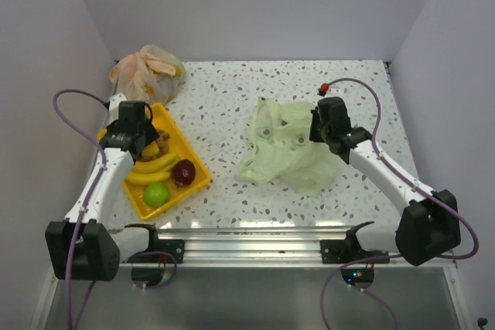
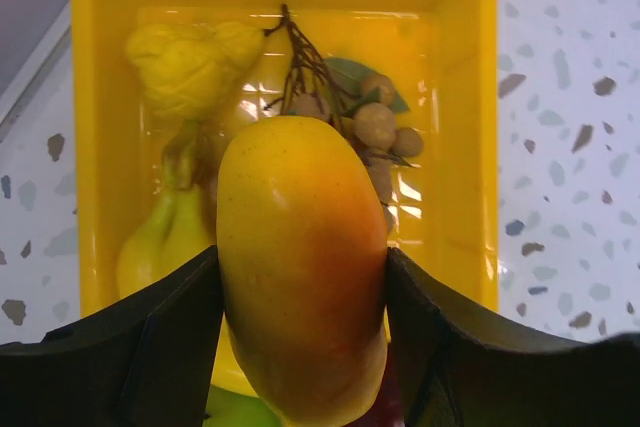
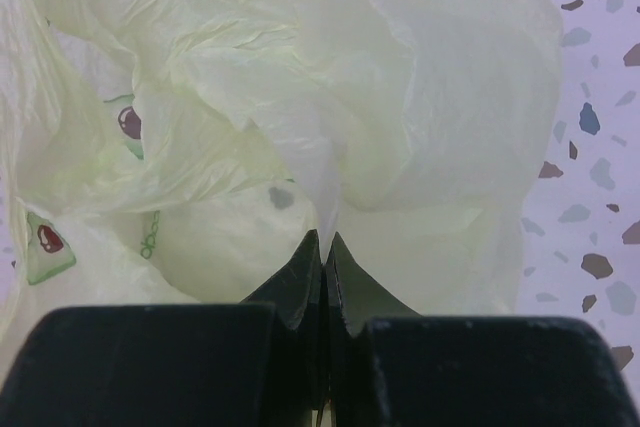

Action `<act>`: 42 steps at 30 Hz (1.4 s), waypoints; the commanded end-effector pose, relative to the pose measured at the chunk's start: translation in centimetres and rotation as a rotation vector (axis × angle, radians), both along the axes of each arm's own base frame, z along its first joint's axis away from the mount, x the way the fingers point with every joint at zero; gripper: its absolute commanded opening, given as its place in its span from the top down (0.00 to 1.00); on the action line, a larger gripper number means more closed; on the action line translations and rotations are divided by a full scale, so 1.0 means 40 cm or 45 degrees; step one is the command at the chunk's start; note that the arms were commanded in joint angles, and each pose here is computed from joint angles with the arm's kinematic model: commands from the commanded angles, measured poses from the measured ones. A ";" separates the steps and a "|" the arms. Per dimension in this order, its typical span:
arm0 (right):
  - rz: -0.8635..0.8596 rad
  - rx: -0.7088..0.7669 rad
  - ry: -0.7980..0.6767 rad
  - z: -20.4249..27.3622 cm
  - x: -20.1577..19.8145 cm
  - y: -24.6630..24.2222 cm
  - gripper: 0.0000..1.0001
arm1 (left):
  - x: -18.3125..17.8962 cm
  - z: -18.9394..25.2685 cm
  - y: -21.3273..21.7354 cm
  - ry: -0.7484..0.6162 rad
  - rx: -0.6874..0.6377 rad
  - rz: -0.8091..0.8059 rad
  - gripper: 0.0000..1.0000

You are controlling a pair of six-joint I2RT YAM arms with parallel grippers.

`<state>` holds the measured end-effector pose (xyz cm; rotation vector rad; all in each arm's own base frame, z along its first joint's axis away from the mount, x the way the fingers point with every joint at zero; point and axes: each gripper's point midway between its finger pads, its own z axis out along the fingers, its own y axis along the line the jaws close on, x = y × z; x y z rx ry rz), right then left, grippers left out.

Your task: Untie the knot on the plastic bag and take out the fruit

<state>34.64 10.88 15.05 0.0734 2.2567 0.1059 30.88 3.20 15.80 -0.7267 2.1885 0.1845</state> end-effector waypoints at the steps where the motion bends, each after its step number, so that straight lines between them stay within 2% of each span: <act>1: -0.023 0.036 -0.068 0.057 0.013 -0.001 1.00 | 0.034 -0.013 0.040 -0.034 0.016 0.022 0.71; 3: -0.026 0.032 -0.064 0.056 0.011 -0.003 1.00 | 0.042 -0.034 0.068 -0.008 0.011 0.058 0.64; 4: -0.032 0.027 -0.067 0.058 0.012 -0.006 1.00 | 0.045 -0.040 0.069 0.000 0.016 0.052 0.54; 6: -0.038 0.019 -0.068 0.058 0.011 -0.010 1.00 | 0.048 -0.046 0.073 0.010 0.021 0.054 0.44; 7: -0.048 0.008 -0.074 0.062 0.012 -0.015 1.00 | 0.048 -0.046 0.073 0.012 0.024 0.051 0.33; 9: -0.073 -0.010 -0.077 0.063 0.012 -0.027 1.00 | 0.047 -0.041 0.074 -0.005 0.028 0.047 0.22; 15: -0.165 -0.078 -0.089 0.078 0.015 -0.069 1.00 | 0.057 -0.054 0.044 -0.014 -0.016 -0.043 0.19; 18: -0.257 -0.144 -0.109 0.099 0.017 -0.114 1.00 | 0.054 -0.041 0.027 -0.035 -0.050 -0.080 0.11; 22: -0.408 -0.210 -0.139 0.132 0.019 -0.191 1.00 | 0.049 0.038 0.010 -0.125 -0.076 -0.125 0.00; 25: -0.536 -0.239 -0.154 0.155 0.011 -0.255 1.00 | 0.039 0.111 -0.011 -0.178 -0.098 -0.177 0.00; 28: -0.622 -0.240 -0.169 0.173 0.009 -0.306 0.94 | 0.022 0.189 -0.024 -0.244 -0.104 -0.225 0.00; 32: -0.684 -0.221 -0.169 0.186 0.008 -0.344 0.78 | -0.011 0.309 -0.029 -0.357 -0.074 -0.260 0.00; 35: -0.653 -0.175 -0.168 0.202 0.008 -0.330 0.53 | -0.048 0.400 -0.031 -0.442 -0.045 -0.281 0.00; 36: -0.647 -0.159 -0.175 0.213 0.001 -0.328 0.30 | -0.067 0.441 -0.033 -0.488 -0.037 -0.286 0.00; 39: -0.612 -0.103 -0.207 0.266 -0.010 -0.312 0.02 | -0.113 0.525 -0.031 -0.593 -0.013 -0.282 0.00; 42: -0.574 -0.037 -0.300 0.376 -0.028 -0.301 0.01 | -0.168 0.613 -0.027 -0.717 0.017 -0.270 0.00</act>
